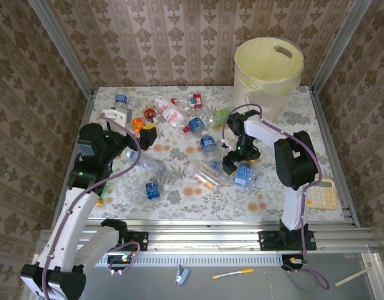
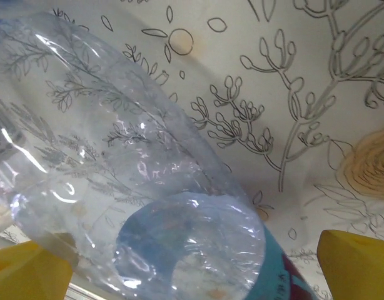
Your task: Throw the plastic bottles in the bin
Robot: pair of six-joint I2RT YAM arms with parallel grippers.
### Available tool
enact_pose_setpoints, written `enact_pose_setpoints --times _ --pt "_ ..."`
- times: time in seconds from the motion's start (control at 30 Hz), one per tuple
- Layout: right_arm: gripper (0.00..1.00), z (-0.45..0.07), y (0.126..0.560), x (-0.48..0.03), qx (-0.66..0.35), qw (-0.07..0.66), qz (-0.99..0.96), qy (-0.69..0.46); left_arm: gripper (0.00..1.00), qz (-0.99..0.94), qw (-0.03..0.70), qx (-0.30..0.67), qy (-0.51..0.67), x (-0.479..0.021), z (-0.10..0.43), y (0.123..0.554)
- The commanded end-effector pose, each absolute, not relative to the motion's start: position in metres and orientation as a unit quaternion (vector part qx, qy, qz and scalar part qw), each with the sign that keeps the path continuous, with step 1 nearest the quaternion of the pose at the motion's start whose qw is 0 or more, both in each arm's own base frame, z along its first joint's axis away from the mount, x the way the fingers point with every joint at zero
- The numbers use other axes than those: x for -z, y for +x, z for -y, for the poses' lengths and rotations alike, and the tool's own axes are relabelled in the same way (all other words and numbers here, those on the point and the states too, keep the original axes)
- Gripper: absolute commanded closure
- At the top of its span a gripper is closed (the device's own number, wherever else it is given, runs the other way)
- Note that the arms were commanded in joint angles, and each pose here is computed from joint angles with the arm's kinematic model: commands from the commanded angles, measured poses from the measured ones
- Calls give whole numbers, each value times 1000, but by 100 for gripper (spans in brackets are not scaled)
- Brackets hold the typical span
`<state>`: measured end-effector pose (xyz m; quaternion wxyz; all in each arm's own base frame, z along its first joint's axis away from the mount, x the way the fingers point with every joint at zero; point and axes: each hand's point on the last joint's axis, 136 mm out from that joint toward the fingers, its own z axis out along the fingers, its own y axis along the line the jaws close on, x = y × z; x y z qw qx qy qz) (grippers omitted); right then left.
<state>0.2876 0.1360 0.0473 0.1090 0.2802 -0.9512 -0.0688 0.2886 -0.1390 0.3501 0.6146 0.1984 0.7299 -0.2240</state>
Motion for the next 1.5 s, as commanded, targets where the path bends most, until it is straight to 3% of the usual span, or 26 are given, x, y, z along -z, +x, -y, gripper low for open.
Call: enact_pose_setpoints --times 0.0,0.13,0.43,0.7,1.0,1.2,1.47 --pt "0 -140 278 -34 92 124 949 277 0 -718 627 220 206 -364 138 284" --pt "6 -143 272 -30 105 124 950 266 0 -718 628 221 205 -364 138 284" --pt "31 -140 260 -36 107 112 958 243 0 -716 628 225 206 -365 140 288" --pt "54 -142 256 -62 120 60 965 224 0 -713 624 232 220 -365 150 289" --pt "73 -141 267 -97 116 -1 973 200 0 -704 623 245 237 -371 163 295" --pt "81 -151 306 -155 127 -123 971 163 0 -694 623 266 245 -377 175 300" --pt "86 -156 362 -292 163 -396 898 101 0 -687 619 285 251 -379 188 308"
